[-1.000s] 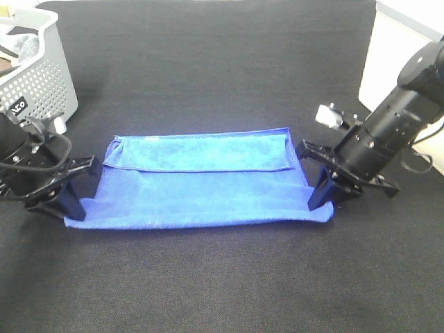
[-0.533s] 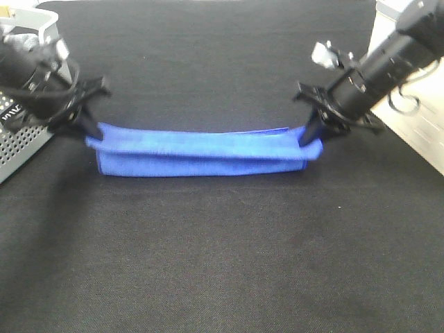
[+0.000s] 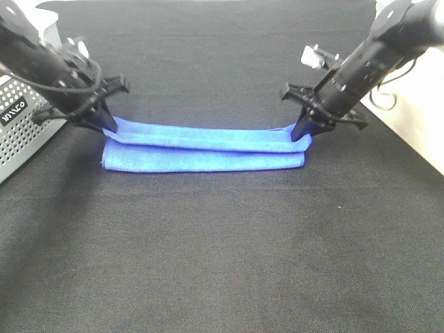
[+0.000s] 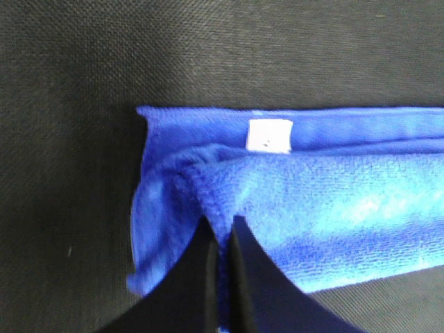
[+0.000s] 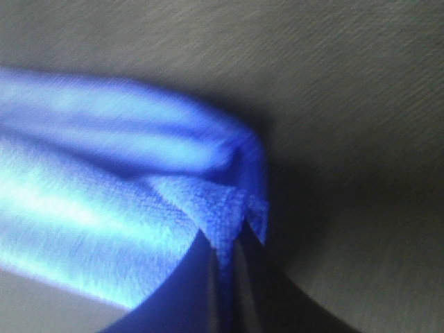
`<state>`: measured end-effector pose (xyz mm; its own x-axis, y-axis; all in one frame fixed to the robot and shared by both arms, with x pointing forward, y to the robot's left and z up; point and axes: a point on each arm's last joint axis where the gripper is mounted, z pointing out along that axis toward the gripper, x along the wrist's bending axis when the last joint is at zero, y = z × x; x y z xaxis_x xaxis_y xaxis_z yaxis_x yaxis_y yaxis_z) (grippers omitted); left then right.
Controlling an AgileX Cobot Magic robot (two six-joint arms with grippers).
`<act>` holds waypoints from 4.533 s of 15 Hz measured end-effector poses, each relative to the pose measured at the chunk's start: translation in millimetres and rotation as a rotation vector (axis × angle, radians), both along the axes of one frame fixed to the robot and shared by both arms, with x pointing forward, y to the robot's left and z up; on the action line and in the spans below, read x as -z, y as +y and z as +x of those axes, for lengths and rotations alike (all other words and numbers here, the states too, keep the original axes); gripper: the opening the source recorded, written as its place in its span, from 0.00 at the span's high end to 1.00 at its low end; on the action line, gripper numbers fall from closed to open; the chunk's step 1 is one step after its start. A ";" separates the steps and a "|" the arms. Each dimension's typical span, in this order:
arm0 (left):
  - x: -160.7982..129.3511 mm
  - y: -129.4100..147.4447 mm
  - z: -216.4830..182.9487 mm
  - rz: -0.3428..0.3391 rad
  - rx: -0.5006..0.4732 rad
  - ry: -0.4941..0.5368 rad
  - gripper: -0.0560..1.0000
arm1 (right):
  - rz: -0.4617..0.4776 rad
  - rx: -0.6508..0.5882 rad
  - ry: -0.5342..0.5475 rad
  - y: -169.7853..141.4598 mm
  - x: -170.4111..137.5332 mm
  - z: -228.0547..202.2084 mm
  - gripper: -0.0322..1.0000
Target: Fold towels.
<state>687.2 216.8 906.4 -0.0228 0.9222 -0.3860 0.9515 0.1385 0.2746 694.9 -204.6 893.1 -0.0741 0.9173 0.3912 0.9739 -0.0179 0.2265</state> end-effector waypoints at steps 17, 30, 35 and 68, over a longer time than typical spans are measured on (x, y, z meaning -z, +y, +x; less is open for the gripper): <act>-16.7 9.7 12.5 0.162 0.068 0.121 0.21 | -0.125 -0.068 -0.009 -10.8 -42.9 -12.0 0.23; 32.3 -4.8 21.2 -0.001 0.047 0.146 0.31 | -0.145 -0.064 -0.044 -12.5 -43.0 -8.9 0.23; 38.3 -17.7 22.6 -0.018 0.041 0.124 0.83 | -0.146 -0.062 -0.050 -12.6 -43.2 -8.3 0.23; -90.9 -182.6 17.5 -0.314 0.131 -0.201 0.39 | 0.021 -0.028 0.013 0.0 -59.4 -16.1 0.23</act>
<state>704.8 34.3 997.3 0.1918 0.7484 -0.6349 0.8984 0.1265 0.4205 678.8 -204.6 952.5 -0.0943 0.9064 0.4117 0.9769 0.0046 0.2135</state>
